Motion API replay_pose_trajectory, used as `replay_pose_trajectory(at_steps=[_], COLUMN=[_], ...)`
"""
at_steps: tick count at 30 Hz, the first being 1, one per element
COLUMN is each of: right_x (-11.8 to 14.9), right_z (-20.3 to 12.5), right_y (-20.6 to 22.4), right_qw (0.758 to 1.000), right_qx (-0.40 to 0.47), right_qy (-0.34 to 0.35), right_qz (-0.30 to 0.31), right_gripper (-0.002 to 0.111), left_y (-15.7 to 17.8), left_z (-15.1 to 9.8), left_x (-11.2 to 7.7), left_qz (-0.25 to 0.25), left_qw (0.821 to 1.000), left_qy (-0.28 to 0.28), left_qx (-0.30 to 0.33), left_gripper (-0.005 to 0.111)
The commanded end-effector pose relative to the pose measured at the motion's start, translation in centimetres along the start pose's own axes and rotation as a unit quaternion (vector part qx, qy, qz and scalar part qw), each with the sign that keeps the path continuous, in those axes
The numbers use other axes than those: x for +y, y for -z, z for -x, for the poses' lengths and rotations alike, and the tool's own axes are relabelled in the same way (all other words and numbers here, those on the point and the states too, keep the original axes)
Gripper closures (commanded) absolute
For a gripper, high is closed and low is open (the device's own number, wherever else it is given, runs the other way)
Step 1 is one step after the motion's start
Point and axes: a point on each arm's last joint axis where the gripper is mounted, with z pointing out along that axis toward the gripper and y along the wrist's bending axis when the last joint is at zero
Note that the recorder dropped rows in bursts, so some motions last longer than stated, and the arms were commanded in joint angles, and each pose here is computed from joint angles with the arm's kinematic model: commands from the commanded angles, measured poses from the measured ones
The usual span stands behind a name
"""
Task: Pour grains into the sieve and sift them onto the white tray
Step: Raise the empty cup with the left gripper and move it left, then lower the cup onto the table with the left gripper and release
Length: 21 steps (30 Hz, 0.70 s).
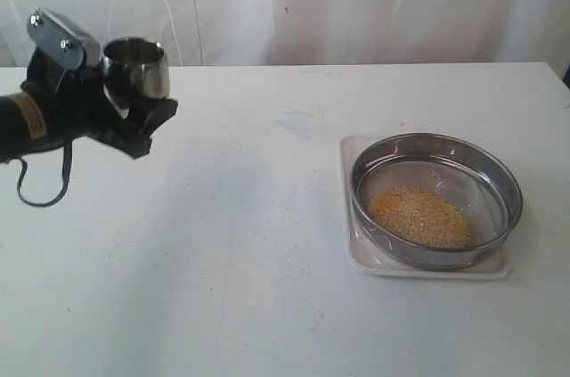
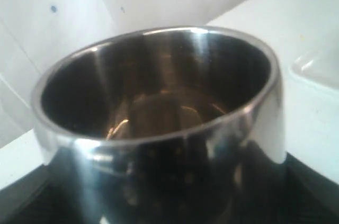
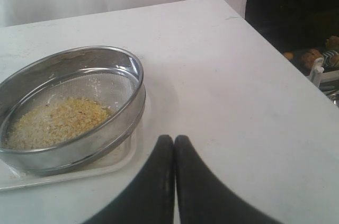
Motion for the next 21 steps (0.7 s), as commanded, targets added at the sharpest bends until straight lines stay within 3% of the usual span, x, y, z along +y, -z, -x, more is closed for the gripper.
replay_pose_trajectory(at_steps=[1, 3, 6, 8, 10, 15, 21], right_x=[0.0, 0.0, 0.0, 0.0, 0.0, 0.0, 0.0], right_z=[0.1, 0.1, 0.1, 0.1, 0.1, 0.1, 0.1], right_y=[0.0, 0.0, 0.0, 0.0, 0.0, 0.0, 0.0], right_qw=[1.0, 1.0, 1.0, 1.0, 1.0, 1.0, 1.0], right_qx=[-0.007, -0.007, -0.007, -0.007, -0.007, -0.007, -0.007], right_qy=[0.0, 0.0, 0.0, 0.0, 0.0, 0.0, 0.0], right_qz=[-0.001, -0.001, -0.001, -0.001, -0.001, -0.001, -0.001], right_gripper=[0.108, 0.108, 0.108, 0.108, 0.108, 0.108, 0.108], left_y=[0.5, -0.1, -1.0, -1.8, -2.6, -4.5, -6.4], left_z=[-1.9, -2.3, -3.2, -4.1, -4.9, -6.6, -8.3], left_x=[-0.6, -0.4, 0.5, 1.3, 1.9, 2.1, 1.4], left_qz=[-0.007, 0.001, 0.033, 0.067, 0.089, 0.075, 0.019], left_qw=[0.997, 0.998, 0.998, 0.988, 0.981, 0.982, 0.991], left_qy=[-0.076, -0.058, 0.054, 0.135, 0.173, 0.169, 0.129], left_qx=[0.002, 0.0, 0.01, 0.023, 0.026, 0.04, 0.037], left_gripper=[0.107, 0.107, 0.107, 0.107, 0.107, 0.107, 0.107])
